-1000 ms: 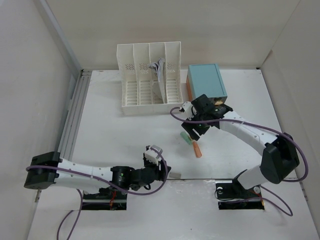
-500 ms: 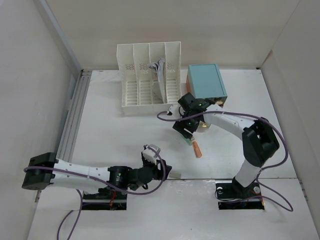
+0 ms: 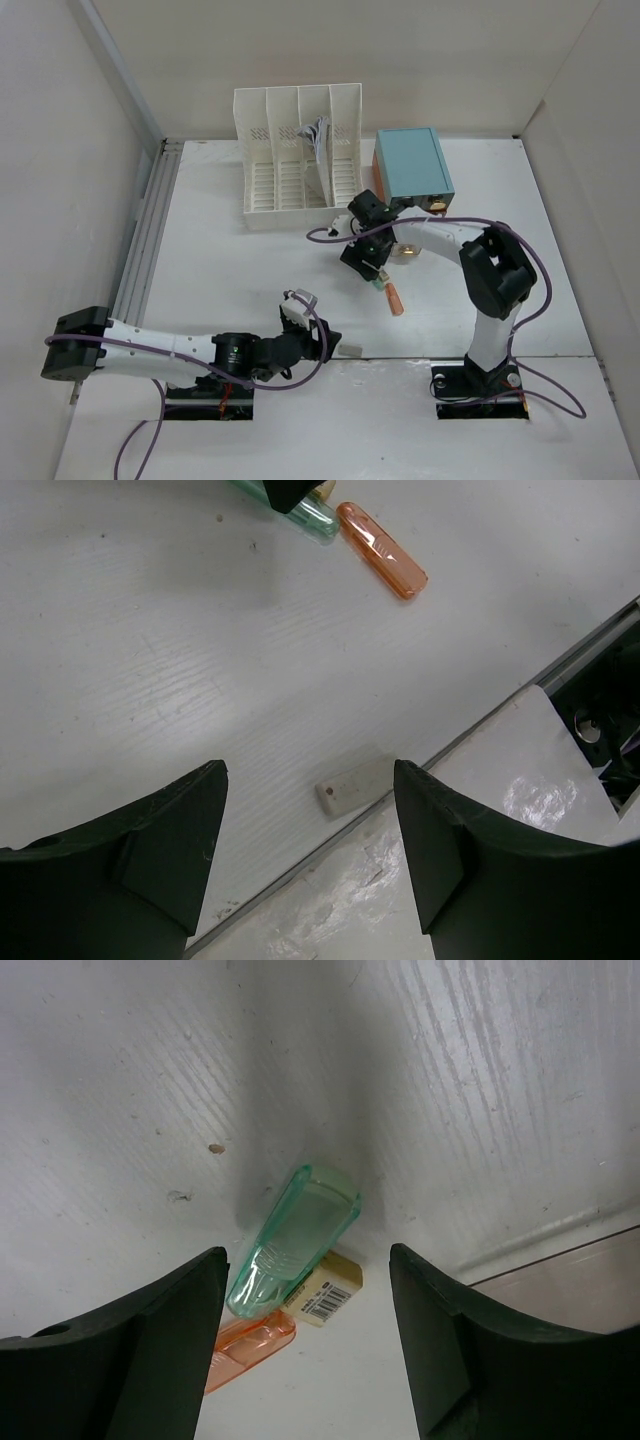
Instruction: Organize the desk
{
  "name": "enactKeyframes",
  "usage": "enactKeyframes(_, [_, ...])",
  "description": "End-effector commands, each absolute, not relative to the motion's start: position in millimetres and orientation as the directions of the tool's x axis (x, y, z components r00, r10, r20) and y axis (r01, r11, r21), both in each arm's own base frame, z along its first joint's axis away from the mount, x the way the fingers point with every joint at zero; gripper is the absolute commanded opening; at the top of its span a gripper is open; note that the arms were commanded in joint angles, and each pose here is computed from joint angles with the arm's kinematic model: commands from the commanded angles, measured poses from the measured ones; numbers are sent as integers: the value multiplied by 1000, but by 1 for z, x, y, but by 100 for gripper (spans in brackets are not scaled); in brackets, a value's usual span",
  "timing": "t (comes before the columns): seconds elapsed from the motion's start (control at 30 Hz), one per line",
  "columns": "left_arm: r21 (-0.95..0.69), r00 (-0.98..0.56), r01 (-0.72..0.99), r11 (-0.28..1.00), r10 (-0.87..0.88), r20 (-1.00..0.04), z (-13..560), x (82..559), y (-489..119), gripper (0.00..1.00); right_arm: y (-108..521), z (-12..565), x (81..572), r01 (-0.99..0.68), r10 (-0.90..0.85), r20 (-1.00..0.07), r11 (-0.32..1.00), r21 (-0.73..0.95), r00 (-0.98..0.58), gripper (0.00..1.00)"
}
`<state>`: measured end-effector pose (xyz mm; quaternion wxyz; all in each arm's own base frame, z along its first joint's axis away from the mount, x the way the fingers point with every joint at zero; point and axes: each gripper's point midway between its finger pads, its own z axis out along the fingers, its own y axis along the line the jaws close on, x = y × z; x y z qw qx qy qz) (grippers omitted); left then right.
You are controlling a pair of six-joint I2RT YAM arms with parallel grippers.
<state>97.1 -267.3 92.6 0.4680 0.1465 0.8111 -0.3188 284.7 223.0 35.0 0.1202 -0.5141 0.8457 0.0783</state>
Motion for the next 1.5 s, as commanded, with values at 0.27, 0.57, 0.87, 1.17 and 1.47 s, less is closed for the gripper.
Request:
enactKeyframes(0.27, [-385,-514,534,753,-72,-855,93,97,-267,64,258,41,305,-878,-810,-388,478,0,-440,71])
enactKeyframes(0.57, [-399,-514,534,745,-89,-853,98,97,-268,64,253,29,307,-855,-796,-376,518,-16,-475,63])
enactKeyframes(0.87, [-398,-509,539,742,-90,-856,100,98,-268,64,242,24,293,-847,-800,-341,531,-19,-494,59])
enactKeyframes(1.17, [-389,-505,535,750,-86,-859,97,99,-269,64,236,21,285,-842,-799,-325,539,-12,-506,56])
enactKeyframes(1.47, [-389,-505,535,750,-86,-859,97,99,-269,64,239,11,280,-847,-801,-310,530,27,-512,13])
